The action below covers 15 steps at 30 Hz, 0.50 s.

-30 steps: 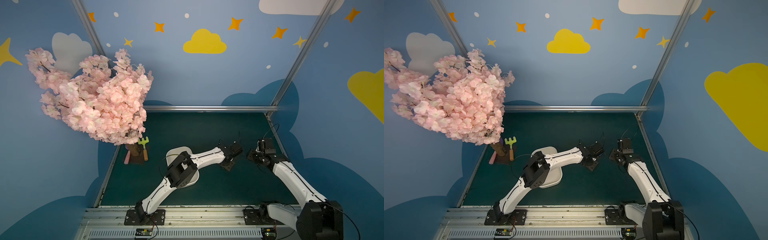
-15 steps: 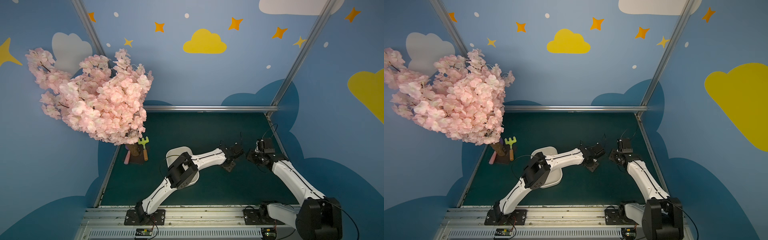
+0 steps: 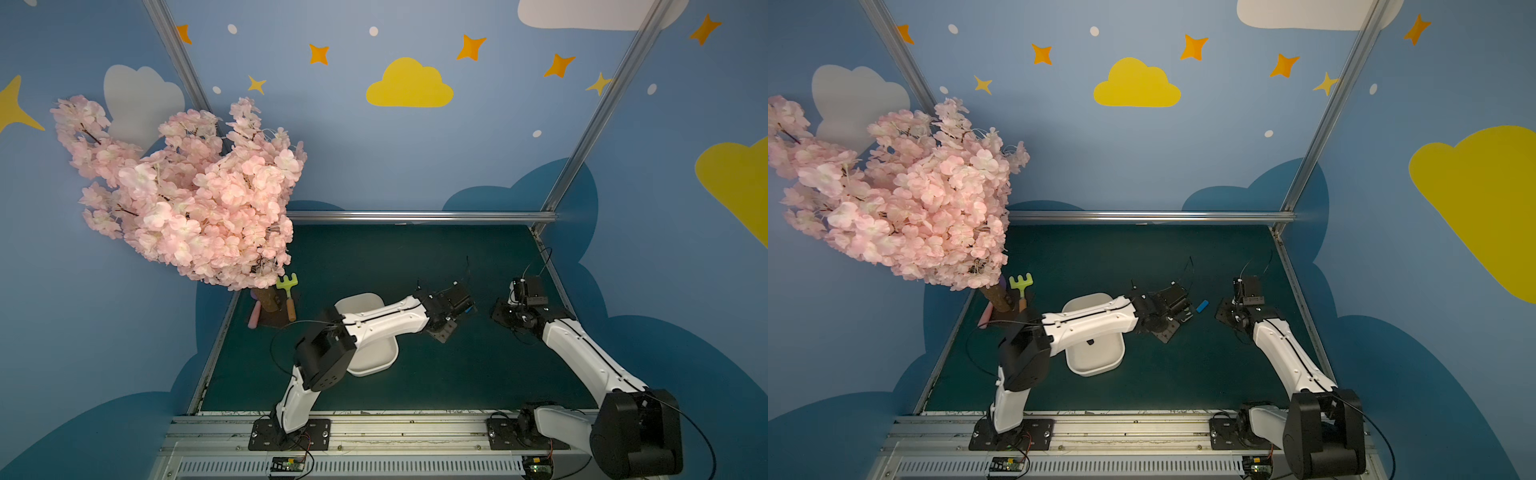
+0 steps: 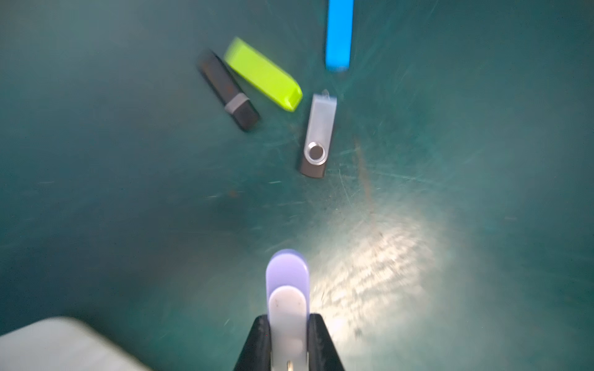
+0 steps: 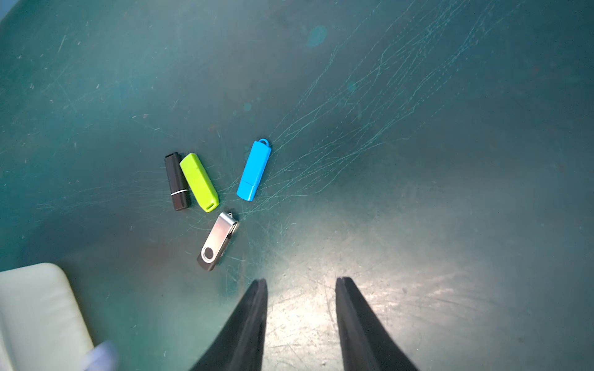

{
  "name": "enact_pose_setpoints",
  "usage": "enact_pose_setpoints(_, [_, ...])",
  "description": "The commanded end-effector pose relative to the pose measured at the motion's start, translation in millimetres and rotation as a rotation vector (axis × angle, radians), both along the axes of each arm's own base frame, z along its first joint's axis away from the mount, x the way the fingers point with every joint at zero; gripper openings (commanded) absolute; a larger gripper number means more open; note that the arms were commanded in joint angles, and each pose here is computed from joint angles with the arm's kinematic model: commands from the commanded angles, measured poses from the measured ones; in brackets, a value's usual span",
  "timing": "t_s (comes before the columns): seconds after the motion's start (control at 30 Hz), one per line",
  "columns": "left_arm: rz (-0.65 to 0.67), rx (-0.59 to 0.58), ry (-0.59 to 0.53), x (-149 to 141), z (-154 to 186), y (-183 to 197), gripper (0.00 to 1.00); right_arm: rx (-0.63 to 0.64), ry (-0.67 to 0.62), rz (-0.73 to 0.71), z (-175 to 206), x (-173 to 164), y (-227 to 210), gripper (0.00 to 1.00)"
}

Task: Put the usb flash drive into the storage box
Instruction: Pick up the USB flash from the center of the board, then place the USB flash in the storage box.

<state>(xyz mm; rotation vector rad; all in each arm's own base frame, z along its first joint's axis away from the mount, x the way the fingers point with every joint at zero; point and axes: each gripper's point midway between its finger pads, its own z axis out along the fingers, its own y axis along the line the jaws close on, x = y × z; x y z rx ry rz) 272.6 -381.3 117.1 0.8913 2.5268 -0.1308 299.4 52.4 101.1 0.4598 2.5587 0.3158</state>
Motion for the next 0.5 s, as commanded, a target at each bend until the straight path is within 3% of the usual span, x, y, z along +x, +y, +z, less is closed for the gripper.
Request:
enact_pose_setpoints(0.0, [0.102,-0.046,-0.074,8.2,35.4,35.3,0.16,0.021,-0.022,0.020,5.7,7.0,4.8,0.40])
enact_pose_setpoints(0.27, [0.417,-0.020,-0.045,22.6,16.5,156.7,0.19,0.028,-0.021,0.026,4.0,7.4,6.7,0.40])
enact_pose_setpoints(0.47, [0.554,-0.045,0.014,30.2,-7.0,200.2,0.20,0.027,0.003,0.029,-1.8,8.4,7.4,0.40])
